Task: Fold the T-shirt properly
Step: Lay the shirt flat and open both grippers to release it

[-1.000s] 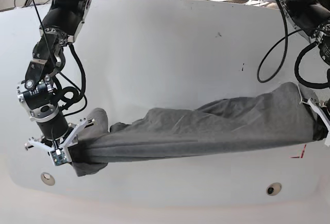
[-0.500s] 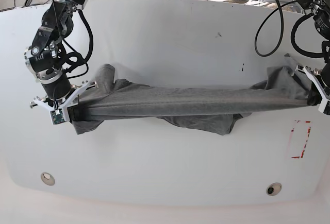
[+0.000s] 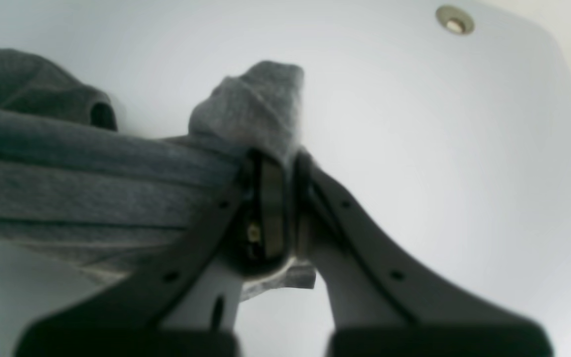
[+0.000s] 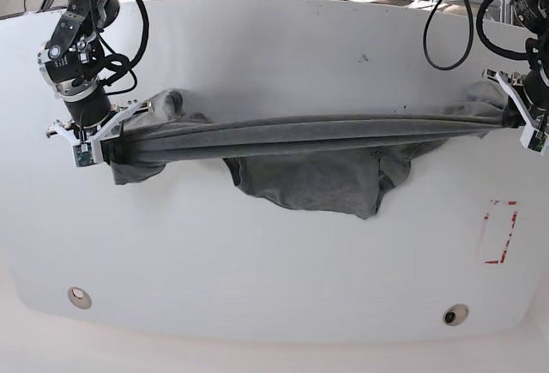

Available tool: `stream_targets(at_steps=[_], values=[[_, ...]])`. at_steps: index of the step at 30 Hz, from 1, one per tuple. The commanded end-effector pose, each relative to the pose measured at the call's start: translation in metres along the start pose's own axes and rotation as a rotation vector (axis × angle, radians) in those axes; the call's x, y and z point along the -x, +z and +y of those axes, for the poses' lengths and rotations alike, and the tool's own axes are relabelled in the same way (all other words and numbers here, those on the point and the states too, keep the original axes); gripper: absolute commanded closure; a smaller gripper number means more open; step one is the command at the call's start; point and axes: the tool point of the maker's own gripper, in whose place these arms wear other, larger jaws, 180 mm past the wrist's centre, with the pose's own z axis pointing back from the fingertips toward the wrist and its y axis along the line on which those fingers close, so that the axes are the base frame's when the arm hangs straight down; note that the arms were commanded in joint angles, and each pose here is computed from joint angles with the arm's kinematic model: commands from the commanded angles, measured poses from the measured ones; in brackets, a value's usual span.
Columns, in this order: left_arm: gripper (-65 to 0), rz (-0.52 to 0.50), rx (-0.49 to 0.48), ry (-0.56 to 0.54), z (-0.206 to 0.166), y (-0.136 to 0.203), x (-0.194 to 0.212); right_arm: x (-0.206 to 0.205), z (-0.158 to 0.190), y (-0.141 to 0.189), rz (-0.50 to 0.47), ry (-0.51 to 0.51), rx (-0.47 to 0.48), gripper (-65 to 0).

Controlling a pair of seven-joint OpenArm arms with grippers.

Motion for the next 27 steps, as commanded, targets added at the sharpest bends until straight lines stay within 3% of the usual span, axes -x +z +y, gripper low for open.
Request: stream_targets(at_steps=[1, 10, 16, 27], values=[[0.0, 0.007, -0.063, -0.021, 0.016, 0.007, -0.002, -0.006, -0.015, 0.006, -0.012, 0.018, 0.061, -0.7], [0.0, 0.005, -0.067, -0.026, 0.018, 0.008, -0.003, 0.007, -0.008, 0.007, 0.044, 0.01, 0.057, -0.9], [0.0, 0.056, -0.054, -0.026, 0.013, 0.008, 0.017, 0.036, 0.001, 0.012, 0.118, -0.011, 0.037, -0.5], [0.0, 0.142, -0.009, -0.028, 0.004, 0.007, 0.048, 0.048, 0.005, 0.016, 0.145, -0.012, 0.025, -0.8]])
